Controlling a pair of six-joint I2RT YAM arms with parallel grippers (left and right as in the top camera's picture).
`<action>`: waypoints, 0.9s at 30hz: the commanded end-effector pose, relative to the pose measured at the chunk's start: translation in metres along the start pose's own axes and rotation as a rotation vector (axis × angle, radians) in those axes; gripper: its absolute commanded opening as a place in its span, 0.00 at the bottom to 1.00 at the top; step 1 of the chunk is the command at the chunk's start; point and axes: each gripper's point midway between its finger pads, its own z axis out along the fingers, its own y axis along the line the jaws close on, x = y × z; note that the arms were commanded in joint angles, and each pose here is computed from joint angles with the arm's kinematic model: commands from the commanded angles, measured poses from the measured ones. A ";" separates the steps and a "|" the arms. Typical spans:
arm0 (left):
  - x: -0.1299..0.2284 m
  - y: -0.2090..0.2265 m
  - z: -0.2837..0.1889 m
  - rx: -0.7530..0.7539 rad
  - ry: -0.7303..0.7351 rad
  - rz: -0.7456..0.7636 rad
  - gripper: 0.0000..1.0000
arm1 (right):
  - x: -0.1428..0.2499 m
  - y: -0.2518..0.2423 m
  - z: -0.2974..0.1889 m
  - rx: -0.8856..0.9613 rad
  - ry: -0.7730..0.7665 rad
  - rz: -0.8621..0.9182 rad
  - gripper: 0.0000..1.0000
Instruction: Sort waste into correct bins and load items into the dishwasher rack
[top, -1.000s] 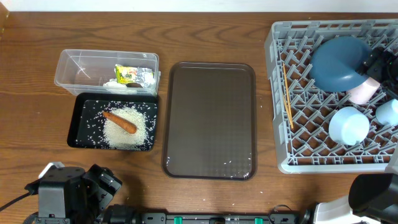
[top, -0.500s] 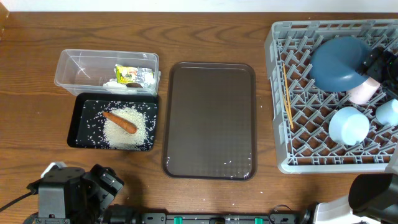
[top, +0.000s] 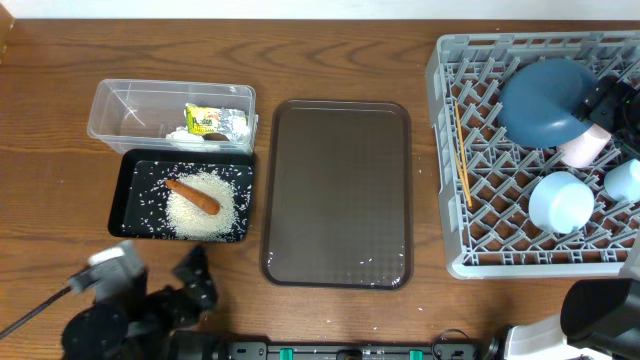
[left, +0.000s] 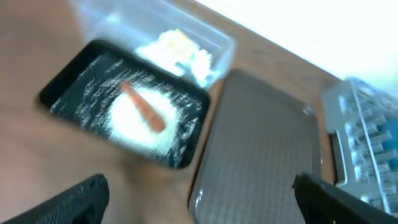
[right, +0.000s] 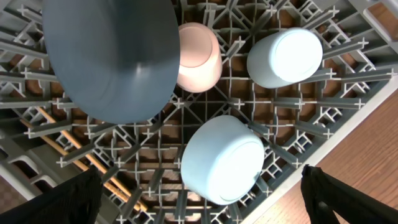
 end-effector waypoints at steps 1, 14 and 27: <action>0.024 -0.008 0.025 0.096 0.017 0.229 0.97 | 0.000 -0.003 0.004 0.010 0.009 0.009 0.99; 0.057 0.002 0.112 0.178 -0.196 0.245 0.97 | 0.000 -0.003 0.004 0.010 0.009 0.009 0.99; 0.068 0.008 0.149 0.207 -0.319 0.254 0.97 | 0.000 -0.003 0.004 0.010 0.009 0.009 0.99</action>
